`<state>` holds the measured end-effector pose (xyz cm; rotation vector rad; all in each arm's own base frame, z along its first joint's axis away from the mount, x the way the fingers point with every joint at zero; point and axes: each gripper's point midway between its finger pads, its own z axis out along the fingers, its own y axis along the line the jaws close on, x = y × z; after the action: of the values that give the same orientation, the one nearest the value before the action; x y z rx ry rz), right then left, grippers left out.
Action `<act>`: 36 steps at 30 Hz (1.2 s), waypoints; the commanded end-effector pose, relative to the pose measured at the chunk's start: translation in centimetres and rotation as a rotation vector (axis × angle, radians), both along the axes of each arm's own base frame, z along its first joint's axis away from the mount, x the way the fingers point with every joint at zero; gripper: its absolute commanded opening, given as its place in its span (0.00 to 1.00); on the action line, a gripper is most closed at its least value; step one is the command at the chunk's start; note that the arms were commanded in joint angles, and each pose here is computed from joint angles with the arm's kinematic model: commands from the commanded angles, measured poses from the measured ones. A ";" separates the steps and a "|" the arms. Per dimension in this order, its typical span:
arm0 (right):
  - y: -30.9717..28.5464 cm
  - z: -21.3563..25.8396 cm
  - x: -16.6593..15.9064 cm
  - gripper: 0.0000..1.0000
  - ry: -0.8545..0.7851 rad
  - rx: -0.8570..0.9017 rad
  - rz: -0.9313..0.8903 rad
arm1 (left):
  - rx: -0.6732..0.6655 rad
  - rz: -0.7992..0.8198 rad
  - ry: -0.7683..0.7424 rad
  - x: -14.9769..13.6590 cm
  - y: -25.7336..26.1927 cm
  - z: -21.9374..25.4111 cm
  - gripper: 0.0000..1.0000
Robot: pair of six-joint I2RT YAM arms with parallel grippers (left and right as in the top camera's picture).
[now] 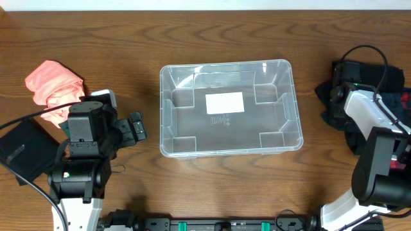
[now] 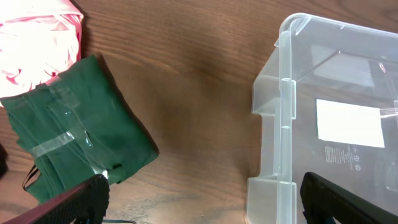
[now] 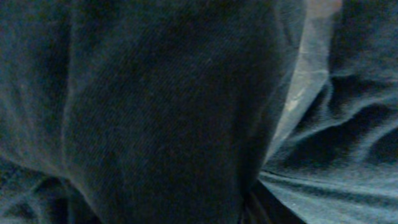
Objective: Pack container
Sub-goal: 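Reach the right gripper to the black garment on the right and grasp it, then carry the black garment into the bin and release it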
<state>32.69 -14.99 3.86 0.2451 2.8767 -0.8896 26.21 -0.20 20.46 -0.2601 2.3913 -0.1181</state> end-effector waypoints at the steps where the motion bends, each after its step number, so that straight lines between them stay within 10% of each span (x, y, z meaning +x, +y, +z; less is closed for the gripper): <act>1: 0.4 0.8 0.7 0.34 -0.032 -0.015 0.005 | -0.005 -0.003 -0.023 0.3 -0.2 0.9 0.98; 11: 3.2 9.8 2.4 0.01 -0.284 -0.041 0.092 | -0.004 -0.002 -0.023 0.3 -0.1 0.9 0.98; 23: 19.4 22.1 2.0 0.01 -0.706 0.195 0.553 | -0.004 -0.002 -0.022 0.3 -0.1 0.9 0.98; 36: 30.5 14.2 0.0 0.01 -0.598 0.470 0.395 | -0.004 -0.002 -0.015 0.1 -0.1 0.8 0.98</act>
<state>32.40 14.71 19.90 -0.2358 2.3324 -0.0883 26.15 -0.20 20.40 -0.2605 2.3947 -0.1177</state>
